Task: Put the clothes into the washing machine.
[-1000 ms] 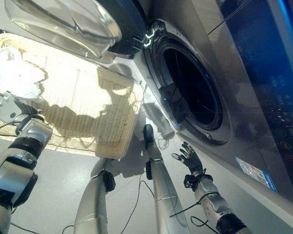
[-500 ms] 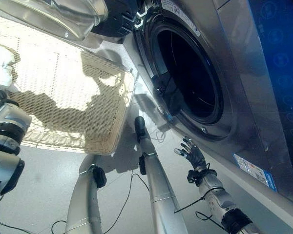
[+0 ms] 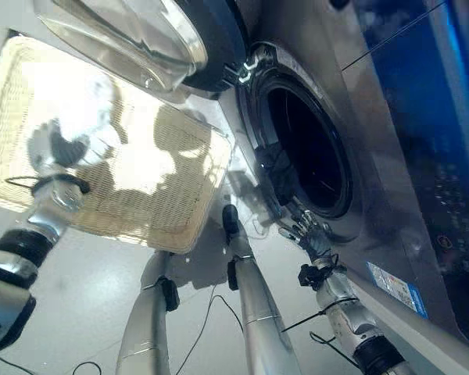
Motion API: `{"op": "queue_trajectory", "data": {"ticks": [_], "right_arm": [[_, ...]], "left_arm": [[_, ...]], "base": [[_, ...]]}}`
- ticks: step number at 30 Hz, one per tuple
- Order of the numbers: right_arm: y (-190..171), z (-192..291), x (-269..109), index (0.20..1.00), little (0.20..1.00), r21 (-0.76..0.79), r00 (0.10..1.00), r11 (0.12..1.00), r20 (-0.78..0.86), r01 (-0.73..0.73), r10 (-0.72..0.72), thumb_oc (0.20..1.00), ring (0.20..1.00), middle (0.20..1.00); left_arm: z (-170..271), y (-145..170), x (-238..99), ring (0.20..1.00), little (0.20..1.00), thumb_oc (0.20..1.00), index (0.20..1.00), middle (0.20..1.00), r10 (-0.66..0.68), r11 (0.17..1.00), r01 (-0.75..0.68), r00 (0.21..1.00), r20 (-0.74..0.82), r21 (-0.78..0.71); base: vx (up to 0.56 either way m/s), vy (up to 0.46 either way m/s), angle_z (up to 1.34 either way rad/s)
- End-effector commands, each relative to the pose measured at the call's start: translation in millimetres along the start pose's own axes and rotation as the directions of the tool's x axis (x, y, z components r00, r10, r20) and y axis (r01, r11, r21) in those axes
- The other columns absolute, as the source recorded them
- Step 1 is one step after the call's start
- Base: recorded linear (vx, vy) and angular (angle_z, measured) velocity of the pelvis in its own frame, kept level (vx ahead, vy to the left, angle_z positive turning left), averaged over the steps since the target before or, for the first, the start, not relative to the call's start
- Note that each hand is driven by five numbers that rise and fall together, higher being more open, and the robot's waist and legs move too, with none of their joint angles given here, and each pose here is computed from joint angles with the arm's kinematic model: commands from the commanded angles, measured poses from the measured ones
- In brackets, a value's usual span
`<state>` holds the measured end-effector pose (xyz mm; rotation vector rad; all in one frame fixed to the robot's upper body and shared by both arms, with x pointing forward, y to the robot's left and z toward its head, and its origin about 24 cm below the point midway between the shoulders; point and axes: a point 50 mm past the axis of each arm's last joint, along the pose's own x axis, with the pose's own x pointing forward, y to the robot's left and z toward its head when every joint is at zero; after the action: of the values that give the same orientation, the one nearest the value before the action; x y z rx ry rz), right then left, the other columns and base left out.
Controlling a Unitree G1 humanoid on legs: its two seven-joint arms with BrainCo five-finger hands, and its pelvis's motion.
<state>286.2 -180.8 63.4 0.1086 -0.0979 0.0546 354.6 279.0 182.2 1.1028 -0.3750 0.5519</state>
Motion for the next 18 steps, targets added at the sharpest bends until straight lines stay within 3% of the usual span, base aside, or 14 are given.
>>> {"op": "queue_trajectory", "data": {"ticks": [1, 9, 18], "right_arm": [[-11.7, 21.0, -7.0, 1.0, 1.0, -0.067, 0.99, 0.996, 0.129, 0.062, -0.053, 1.0, 1.0, 1.0], [-8.4, 40.2, 0.8, 1.0, 1.0, -0.121, 0.982, 0.992, 0.186, 0.039, -0.016, 1.0, 1.0, 1.0], [22.8, 42.1, 16.8, 1.0, 1.0, -0.242, 0.979, 0.963, 0.132, -0.12, 0.155, 1.0, 1.0, 1.0]], "left_arm": [[0.5, 0.3, -18.2, 0.2, 0.2, 0.2, 0.2, 0.2, 0.101, 0.988, -0.096, 0.994, 0.031, -0.123], [-2.5, -16.0, -64.9, 0.2, 0.2, 0.2, 0.2, 0.2, 0.025, 0.977, -0.014, 0.999, 0.048, -0.212], [44.7, -17.0, -83.3, 0.2, 0.2, 0.2, 0.2, 0.2, -0.051, 0.877, 0.169, 0.964, 0.261, -0.451]], "base": [[-0.08, -0.198, 0.11], [-0.05, -0.134, 0.22], [-0.03, -0.101, 0.17]]}}
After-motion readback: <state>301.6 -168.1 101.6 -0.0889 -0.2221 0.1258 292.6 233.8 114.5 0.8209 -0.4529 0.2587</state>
